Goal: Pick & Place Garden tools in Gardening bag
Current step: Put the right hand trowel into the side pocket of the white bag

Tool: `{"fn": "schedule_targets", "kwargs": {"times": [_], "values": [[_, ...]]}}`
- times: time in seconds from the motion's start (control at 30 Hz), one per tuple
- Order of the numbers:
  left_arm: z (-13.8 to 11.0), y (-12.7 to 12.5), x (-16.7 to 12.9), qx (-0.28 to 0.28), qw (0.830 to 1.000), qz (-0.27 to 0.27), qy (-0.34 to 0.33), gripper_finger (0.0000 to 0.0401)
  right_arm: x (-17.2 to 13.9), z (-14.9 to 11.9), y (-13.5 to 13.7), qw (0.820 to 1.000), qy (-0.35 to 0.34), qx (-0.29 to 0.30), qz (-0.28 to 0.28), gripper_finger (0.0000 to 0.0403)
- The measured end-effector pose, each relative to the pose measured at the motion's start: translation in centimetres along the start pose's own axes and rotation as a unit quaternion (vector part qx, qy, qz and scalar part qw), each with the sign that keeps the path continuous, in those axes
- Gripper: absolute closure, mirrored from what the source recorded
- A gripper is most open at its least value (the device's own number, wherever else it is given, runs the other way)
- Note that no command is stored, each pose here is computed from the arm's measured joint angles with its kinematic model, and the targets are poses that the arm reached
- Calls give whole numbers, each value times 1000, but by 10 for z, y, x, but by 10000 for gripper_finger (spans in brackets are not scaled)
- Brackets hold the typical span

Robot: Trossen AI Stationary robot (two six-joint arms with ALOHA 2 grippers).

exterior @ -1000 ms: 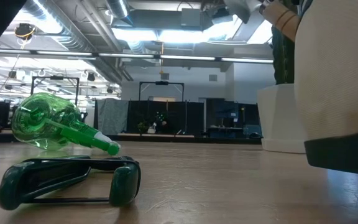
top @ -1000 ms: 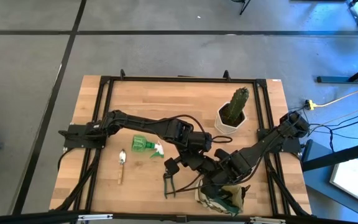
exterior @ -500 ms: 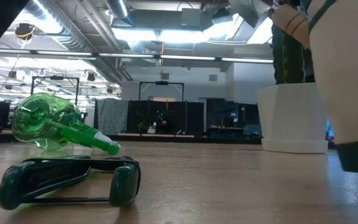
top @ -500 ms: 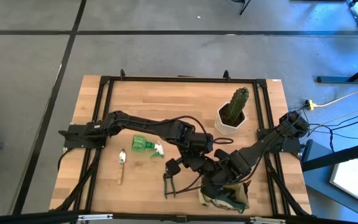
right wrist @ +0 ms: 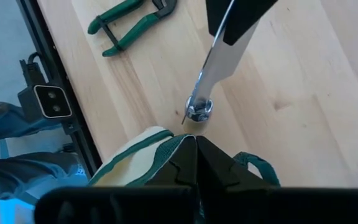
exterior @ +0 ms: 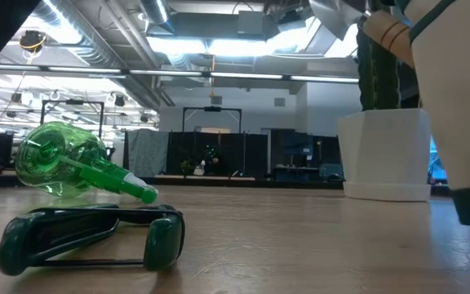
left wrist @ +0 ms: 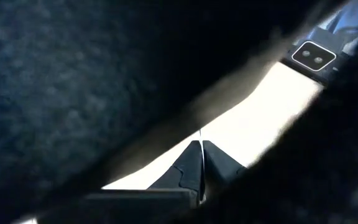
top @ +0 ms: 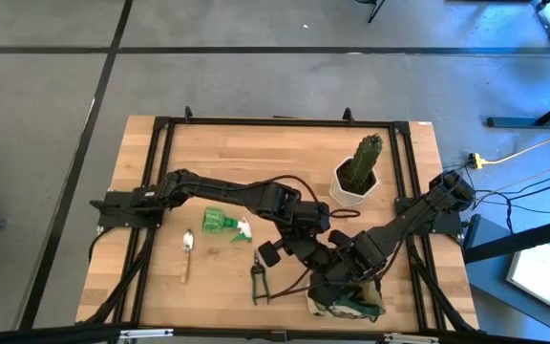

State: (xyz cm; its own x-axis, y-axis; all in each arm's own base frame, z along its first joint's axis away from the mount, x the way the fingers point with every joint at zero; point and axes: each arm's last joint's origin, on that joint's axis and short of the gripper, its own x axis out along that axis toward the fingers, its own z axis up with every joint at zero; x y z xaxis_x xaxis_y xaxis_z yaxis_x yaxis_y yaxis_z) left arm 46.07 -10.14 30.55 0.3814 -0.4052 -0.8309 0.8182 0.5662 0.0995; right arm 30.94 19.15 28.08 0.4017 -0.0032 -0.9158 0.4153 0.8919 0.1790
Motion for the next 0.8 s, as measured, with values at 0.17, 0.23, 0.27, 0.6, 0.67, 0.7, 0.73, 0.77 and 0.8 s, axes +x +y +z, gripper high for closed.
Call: {"fn": "schedule_targets", "kwargs": {"times": [0.17,0.23,0.27,0.6,0.67,0.7,0.73,0.77,0.8], "values": [[2,-2,1,6,1000,-3,-3,400,1,0,1,1000,-3,0,1,401],[2,-2,1,13,1000,-4,-4,400,1,0,1,1000,-3,1,2,401],[2,-2,1,13,1000,-8,-6,400,1,1,1,1000,-4,1,2,401],[2,-3,1,5,1000,-15,-7,400,1,0,1,1000,-2,1,3,402],[1,-3,1,4,1000,-16,-5,400,1,0,2,1000,-2,1,3,402],[1,-3,1,4,1000,-16,-6,400,1,-1,2,1000,-2,1,3,402],[1,-3,1,4,1000,-16,-5,400,1,-1,2,1000,-2,0,3,402],[1,-3,1,3,1000,-16,-6,400,1,-1,2,1000,-2,0,3,402],[1,-3,1,0,1000,-16,-5,400,1,-1,2,1000,-2,0,3,402]]}}
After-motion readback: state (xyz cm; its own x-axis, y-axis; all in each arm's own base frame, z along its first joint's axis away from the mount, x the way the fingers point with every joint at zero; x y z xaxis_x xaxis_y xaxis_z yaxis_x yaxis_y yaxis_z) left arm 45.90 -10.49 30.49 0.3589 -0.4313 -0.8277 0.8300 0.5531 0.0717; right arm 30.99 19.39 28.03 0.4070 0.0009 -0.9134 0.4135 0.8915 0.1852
